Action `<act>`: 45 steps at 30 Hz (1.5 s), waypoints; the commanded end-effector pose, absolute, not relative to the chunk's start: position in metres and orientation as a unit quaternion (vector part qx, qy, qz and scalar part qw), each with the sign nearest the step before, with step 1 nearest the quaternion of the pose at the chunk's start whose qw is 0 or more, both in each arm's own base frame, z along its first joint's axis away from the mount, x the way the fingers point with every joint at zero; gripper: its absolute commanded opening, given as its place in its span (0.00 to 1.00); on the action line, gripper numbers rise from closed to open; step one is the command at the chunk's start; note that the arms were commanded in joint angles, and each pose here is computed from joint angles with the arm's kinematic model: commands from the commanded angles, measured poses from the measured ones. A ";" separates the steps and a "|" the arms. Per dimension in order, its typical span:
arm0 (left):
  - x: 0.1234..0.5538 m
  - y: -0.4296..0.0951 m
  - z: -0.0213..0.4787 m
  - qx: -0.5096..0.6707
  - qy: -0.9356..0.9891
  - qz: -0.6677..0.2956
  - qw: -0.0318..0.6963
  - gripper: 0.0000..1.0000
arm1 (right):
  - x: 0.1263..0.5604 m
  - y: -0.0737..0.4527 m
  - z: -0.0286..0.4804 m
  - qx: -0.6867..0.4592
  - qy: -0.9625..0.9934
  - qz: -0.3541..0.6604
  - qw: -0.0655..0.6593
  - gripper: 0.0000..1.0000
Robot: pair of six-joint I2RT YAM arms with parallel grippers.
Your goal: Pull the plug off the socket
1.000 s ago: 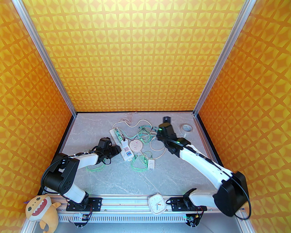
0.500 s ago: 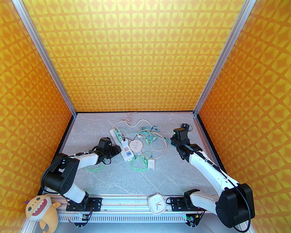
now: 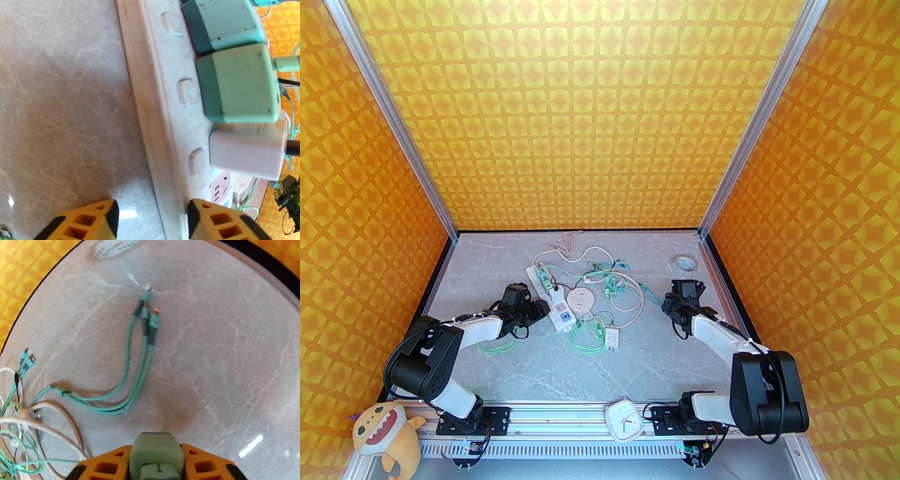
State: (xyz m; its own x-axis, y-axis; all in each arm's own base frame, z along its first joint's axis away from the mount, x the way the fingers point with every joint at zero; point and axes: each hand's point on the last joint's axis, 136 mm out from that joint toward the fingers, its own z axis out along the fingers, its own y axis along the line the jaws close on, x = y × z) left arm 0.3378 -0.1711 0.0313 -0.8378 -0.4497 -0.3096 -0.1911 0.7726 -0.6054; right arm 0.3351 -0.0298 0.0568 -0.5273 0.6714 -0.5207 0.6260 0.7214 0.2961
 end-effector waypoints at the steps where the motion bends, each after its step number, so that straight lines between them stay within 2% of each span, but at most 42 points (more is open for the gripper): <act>1: 0.312 -0.154 0.002 -0.182 0.940 -0.227 0.179 0.53 | 0.340 -0.026 0.048 0.391 0.866 0.070 0.305 0.34; 6: 0.313 -0.154 0.003 -0.181 0.940 -0.227 0.179 0.53 | 0.341 -0.020 0.038 0.394 0.867 0.091 0.292 0.42; 12: 0.313 -0.154 0.002 -0.182 0.940 -0.227 0.178 0.53 | 0.346 -0.015 0.052 0.379 0.864 0.110 0.312 0.52; 15: 0.313 -0.154 0.001 -0.182 0.940 -0.227 0.178 0.53 | 0.347 -0.016 0.061 0.376 0.861 0.113 0.323 0.71; 19: 0.311 -0.154 0.000 -0.182 0.941 -0.226 0.176 0.53 | 0.347 -0.013 0.068 0.372 0.860 0.125 0.327 0.82; 22: 0.312 -0.154 0.000 -0.181 0.940 -0.226 0.177 0.53 | 0.347 -0.003 0.069 0.370 0.858 0.152 0.321 0.86; 30: 0.311 -0.154 -0.001 -0.182 0.941 -0.225 0.175 0.53 | 0.348 0.015 0.074 0.406 0.840 0.217 0.287 0.87; 32: 0.310 -0.153 -0.002 -0.183 0.941 -0.225 0.175 0.53 | 0.353 0.020 0.079 0.413 0.829 0.240 0.291 0.84; 36: 0.309 -0.153 -0.003 -0.183 0.941 -0.225 0.175 0.53 | 0.364 0.019 0.090 0.427 0.807 0.266 0.309 0.69; 40: 0.309 -0.153 -0.002 -0.183 0.941 -0.226 0.176 0.53 | 0.370 0.014 0.094 0.448 0.779 0.294 0.325 0.63; 42: 0.309 -0.153 -0.002 -0.183 0.941 -0.226 0.176 0.54 | 0.369 0.009 0.092 0.458 0.773 0.292 0.328 0.65; 45: 0.309 -0.153 -0.002 -0.183 0.940 -0.226 0.176 0.53 | 0.363 0.000 0.082 0.468 0.786 0.251 0.316 0.77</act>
